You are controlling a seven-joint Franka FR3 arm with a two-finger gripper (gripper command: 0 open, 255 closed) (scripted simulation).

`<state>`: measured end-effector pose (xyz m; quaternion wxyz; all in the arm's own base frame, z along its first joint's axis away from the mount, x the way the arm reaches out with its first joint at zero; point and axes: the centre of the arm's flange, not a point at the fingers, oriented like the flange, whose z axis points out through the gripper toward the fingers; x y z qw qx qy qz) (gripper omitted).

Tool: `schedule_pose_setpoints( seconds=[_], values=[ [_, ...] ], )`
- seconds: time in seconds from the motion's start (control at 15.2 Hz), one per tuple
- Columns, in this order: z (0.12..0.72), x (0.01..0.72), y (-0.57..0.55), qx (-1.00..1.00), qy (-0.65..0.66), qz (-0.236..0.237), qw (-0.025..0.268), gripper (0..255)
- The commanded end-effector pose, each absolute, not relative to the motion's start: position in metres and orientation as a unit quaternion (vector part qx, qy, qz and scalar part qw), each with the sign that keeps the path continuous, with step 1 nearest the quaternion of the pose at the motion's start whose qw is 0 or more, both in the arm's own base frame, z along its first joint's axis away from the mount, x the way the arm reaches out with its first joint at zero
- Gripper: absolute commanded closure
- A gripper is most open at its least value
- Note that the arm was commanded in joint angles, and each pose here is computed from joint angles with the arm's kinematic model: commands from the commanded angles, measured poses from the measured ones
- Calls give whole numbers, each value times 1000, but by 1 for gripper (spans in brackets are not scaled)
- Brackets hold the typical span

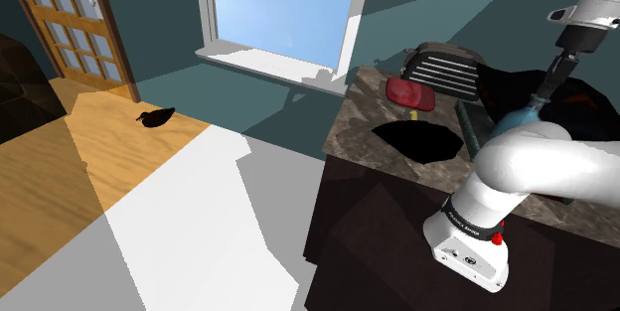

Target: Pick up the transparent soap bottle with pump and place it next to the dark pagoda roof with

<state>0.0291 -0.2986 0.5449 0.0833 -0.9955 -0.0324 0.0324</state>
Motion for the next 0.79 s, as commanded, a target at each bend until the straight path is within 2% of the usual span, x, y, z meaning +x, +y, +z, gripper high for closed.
schedule_pose_setpoints(
  seconds=[0.0, 0.73],
  values=[
    [534, 29, -299, -995, -33, 32, 83, 255],
    [476, 29, -299, -995, -33, 32, 83, 255]
  ],
)
